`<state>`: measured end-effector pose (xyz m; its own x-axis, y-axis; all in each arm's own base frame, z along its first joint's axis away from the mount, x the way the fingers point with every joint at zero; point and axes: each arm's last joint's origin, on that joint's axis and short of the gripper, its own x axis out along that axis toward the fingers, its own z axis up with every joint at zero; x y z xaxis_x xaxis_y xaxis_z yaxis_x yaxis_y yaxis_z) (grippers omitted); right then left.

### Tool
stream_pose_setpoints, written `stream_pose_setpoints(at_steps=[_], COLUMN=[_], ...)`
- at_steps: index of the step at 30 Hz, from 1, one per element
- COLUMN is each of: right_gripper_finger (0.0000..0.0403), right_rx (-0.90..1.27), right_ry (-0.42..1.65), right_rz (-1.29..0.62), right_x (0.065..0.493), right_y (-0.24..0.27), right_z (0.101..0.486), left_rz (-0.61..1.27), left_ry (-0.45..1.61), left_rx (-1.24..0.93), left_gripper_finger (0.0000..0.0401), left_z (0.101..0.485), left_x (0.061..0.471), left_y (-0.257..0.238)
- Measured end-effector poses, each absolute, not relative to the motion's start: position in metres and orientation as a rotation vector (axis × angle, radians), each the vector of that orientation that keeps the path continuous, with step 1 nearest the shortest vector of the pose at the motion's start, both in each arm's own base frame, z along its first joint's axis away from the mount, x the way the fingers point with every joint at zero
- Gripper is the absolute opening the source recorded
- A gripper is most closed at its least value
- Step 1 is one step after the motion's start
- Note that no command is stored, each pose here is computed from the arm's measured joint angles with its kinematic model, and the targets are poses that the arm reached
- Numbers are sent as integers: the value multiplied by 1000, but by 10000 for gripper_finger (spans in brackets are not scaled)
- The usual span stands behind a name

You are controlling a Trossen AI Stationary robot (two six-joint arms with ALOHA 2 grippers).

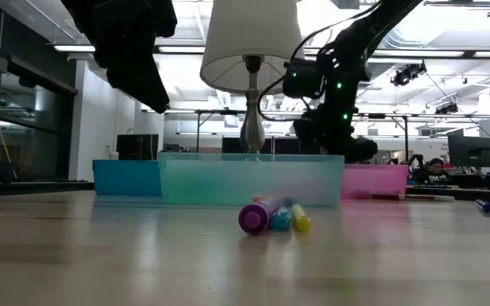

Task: Pick & Place Markers
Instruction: Put the light green highlighter pen into the red bin, then put the violet highlighter pen into the red bin

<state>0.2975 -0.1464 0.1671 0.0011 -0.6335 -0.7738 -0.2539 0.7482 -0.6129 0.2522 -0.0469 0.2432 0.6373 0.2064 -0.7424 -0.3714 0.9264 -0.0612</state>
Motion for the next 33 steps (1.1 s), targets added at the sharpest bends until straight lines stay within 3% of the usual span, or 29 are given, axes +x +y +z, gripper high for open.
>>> stream_pose_setpoints(at_steps=[10,17,22,33], right_gripper_finger=[67,162,200,208], right_rx=[-926,-855,-848,-813], right_ry=[1676,1684,1689,1667], right_rz=[-260,-382,-451,-555], right_x=[295,290,290,292], right_y=[-156,-165,-164,-151], right_z=[166,167,168,170], left_rz=[330,326,326,326], left_ry=[815,816,816,816], left_rx=[-213,-213,-212,-215], left_gripper_finger=[193,193,193,193], left_z=[243,243,243,243], left_x=[252,252,252,252], left_y=[-47,-47,-47,-47])
